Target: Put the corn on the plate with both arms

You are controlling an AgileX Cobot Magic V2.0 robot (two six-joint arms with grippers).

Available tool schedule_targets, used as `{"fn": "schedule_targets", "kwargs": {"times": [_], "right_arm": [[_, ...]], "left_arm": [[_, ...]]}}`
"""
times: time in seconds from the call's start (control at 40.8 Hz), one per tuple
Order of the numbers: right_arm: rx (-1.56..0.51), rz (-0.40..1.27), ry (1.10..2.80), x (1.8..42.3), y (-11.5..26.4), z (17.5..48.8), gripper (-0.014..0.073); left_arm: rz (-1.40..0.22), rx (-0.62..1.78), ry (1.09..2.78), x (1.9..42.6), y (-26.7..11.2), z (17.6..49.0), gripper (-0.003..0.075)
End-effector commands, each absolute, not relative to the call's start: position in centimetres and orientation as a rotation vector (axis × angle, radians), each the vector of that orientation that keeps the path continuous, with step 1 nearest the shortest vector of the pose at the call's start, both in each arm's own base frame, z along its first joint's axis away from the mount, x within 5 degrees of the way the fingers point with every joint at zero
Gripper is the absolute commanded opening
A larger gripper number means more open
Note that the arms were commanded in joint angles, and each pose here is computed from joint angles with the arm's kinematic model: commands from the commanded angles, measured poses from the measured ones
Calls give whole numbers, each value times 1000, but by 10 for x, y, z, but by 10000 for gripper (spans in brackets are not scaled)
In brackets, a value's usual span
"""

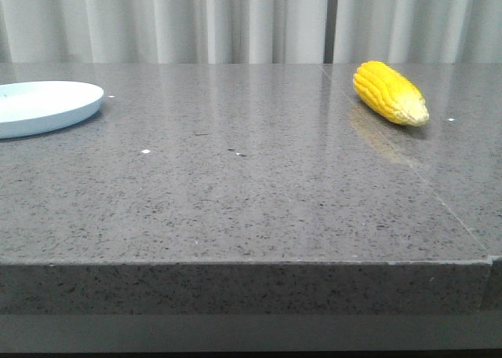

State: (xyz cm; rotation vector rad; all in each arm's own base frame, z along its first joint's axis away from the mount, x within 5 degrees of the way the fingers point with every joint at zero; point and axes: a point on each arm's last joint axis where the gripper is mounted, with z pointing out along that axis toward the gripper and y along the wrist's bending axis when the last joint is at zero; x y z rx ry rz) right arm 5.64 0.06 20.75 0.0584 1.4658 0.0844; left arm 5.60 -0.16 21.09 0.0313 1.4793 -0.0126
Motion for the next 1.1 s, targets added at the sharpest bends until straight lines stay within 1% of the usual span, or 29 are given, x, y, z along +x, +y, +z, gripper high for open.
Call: {"fn": "schedule_targets", "kwargs": {"times": [0.0,0.515,0.76,0.882,0.956,1.078], "right_arm": [[61,82,1341,52,0,224,-69],[61,82,1341,52,0,224,-69],[61,80,1298,51,0,228,-69],[76,97,1277,49,-1,235,-69],[77,103,1269,47,0,246,-69],[69,110,1282,39,0,273,-69]], "left_arm": [[-16,23,1400,55,-1,212,-20],[-16,23,1400,55,-1,212,-20],[-15,23,1381,55,-1,214,-20],[-12,23,1298,52,-1,224,-20],[-12,22,1250,49,-1,236,-20],[-13,20,1167,40,-1,269,-20]]}}
